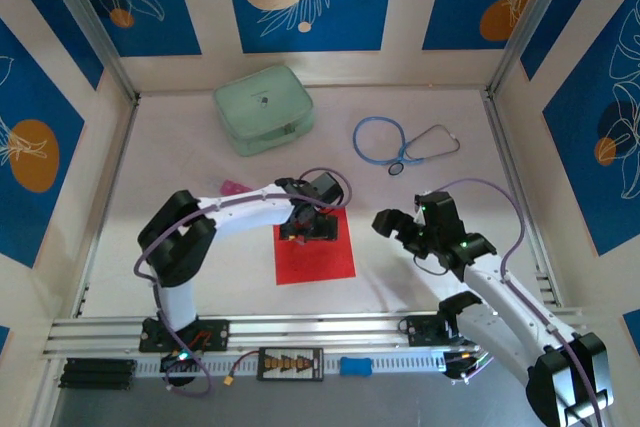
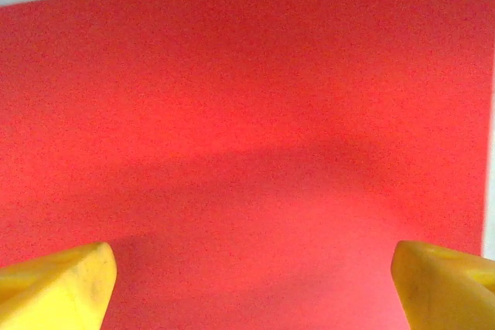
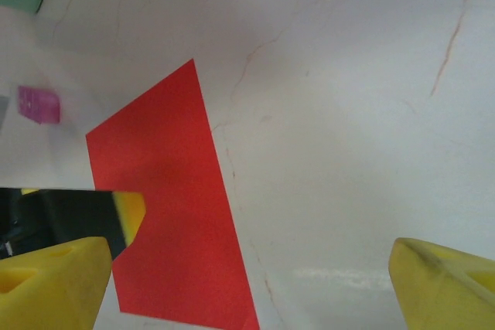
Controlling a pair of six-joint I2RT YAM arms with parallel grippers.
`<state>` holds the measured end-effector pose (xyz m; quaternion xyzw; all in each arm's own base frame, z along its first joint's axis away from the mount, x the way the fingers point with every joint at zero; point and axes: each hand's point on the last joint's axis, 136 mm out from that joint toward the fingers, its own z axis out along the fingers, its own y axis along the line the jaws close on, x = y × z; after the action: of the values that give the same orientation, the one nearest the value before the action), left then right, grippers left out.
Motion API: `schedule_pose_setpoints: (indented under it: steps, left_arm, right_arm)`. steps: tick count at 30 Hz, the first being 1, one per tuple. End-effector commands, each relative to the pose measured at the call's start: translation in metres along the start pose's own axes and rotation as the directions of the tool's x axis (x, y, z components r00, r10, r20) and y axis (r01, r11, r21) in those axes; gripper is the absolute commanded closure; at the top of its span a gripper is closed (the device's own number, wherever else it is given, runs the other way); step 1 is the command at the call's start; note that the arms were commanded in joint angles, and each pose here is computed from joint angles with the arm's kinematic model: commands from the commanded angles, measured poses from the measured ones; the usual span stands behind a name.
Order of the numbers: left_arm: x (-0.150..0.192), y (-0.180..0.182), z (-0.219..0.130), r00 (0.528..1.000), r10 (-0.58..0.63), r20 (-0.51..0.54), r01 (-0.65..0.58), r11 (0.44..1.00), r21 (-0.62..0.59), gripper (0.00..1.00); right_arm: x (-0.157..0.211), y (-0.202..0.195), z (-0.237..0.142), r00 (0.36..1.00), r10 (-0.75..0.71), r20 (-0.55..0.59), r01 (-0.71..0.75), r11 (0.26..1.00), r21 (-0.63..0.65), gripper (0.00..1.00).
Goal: Fold a paper plane with a square sheet of paper (pick it up from the middle)
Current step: First fold the square sheet of paper in half at the center of the table.
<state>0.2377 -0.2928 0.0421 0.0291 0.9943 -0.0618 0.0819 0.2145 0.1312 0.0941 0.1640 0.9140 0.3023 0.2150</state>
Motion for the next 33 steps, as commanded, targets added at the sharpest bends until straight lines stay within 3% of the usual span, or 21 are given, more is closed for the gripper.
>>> schedule_pose_setpoints:
  steps: [1,13,33]
  left_arm:
    - [0.005,0.007,-0.003,0.998,-0.050,-0.027,0.048,0.997,-0.058,0.08]
    - [0.011,0.004,0.011,0.992,-0.098,-0.083,0.089,0.991,-0.104,0.08]
    - [0.015,0.003,0.032,0.986,-0.108,-0.123,0.091,0.986,-0.140,0.08]
  right_arm:
    - [0.007,0.010,-0.005,0.997,-0.051,-0.066,0.049,0.998,-0.024,0.07]
    - [0.008,0.009,-0.004,0.994,-0.052,-0.091,0.052,0.999,-0.007,0.00]
    - [0.010,0.005,-0.001,0.994,-0.040,-0.102,0.040,0.999,0.006,0.00]
